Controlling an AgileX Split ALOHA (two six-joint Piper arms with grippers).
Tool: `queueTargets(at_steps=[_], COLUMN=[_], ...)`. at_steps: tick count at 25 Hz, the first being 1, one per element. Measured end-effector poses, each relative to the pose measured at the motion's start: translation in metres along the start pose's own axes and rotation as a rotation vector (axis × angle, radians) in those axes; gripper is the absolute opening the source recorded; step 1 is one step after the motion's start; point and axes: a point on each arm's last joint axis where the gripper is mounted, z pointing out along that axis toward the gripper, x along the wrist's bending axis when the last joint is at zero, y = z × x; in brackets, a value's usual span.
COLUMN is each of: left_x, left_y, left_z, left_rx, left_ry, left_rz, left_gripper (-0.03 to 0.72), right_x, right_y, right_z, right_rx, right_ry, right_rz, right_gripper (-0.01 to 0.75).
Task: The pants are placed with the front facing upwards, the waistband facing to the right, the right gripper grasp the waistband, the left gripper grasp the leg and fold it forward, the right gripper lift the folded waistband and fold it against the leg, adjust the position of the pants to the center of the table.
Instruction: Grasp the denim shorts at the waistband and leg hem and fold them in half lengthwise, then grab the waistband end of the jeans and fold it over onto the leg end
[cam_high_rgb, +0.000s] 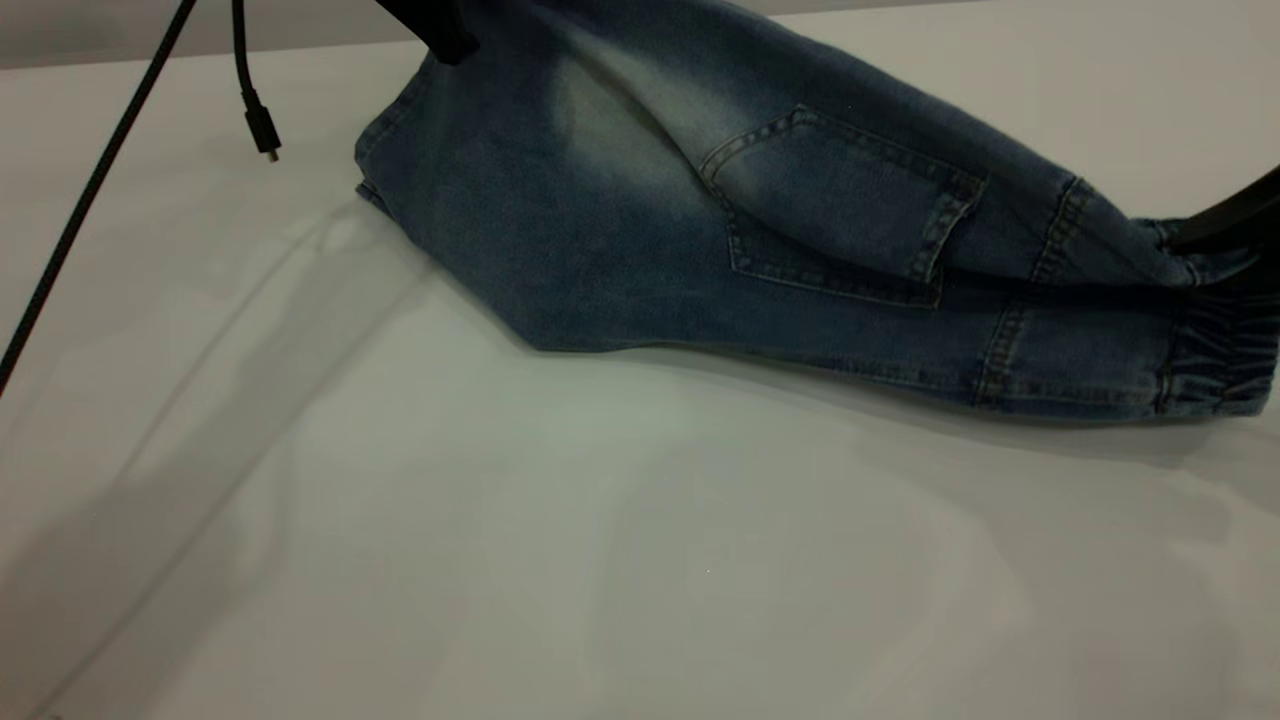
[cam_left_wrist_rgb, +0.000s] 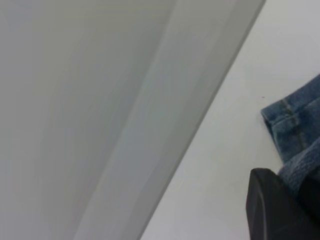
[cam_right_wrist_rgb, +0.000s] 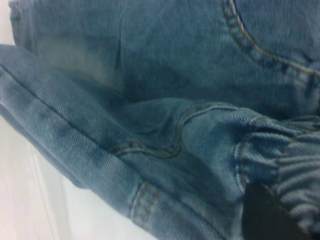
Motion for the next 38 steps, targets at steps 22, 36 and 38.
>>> queueTargets(at_steps=[22,36,38], left_x=[0.001,-0.011,-0.014], left_y=[0.000,-0.001,-0.001], left_z=[0.000,-0.005,-0.006], left_rx=[-0.005,0.051,0.062], left_ry=[0.016,-0.155,-0.188], left_rz=[-0.058,-0.176,-0.176], left_gripper=[0.230,0.337,0.336], right_x=[0.009,0.011,0.010], right_y=[0.010,0.003,0.000], right_z=[0.000,0.000,0.000], right_rx=[-0.017,0.054,0.093], right_ry=[0.035,0.064,0.043], right_rz=[-0.038,0.005,0.035], right_gripper=[0.358,0.404,0.405])
